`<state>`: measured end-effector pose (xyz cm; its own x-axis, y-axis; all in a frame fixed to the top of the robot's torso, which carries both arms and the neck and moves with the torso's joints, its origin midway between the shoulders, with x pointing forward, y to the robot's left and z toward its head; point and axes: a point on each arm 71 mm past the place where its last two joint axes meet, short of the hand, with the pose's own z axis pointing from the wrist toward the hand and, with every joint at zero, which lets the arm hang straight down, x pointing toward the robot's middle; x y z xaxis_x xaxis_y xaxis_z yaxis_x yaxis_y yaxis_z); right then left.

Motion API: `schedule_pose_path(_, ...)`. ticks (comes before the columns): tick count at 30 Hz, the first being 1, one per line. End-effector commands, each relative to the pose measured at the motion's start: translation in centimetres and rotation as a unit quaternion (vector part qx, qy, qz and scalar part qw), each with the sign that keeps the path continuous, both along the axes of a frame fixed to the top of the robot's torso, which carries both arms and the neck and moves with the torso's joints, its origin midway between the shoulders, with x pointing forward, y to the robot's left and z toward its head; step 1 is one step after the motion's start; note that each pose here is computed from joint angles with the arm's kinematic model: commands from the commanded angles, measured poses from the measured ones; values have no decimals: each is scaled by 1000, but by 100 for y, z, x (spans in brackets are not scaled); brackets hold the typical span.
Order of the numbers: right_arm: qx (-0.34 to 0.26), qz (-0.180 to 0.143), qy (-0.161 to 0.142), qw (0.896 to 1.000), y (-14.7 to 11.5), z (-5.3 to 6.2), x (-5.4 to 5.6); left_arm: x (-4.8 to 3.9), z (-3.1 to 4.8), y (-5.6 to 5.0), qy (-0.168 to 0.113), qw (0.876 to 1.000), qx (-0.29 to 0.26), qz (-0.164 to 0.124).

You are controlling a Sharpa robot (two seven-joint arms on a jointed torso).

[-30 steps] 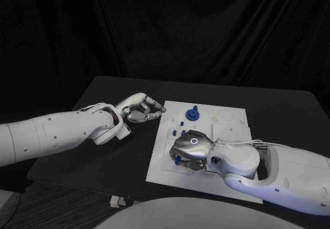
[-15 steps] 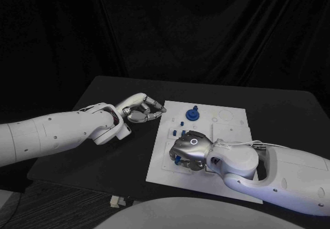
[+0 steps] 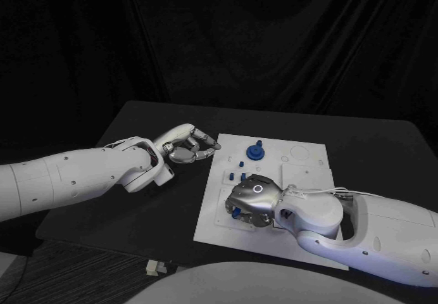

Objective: Assemble the parts on the task board

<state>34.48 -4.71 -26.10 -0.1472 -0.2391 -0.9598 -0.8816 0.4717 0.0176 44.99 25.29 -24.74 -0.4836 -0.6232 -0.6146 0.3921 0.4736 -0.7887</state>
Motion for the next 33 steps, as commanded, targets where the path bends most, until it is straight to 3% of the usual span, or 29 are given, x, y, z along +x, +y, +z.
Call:
schedule_pose_path(1,-17,3,5,1000,-12,-50,-25,-8,-4,-23,3,1000,-4,-6)
schedule_pose_path(33,-36,-10,8,999,-54,-74,-16,-5,-19,-50,10,1000,-4,-11)
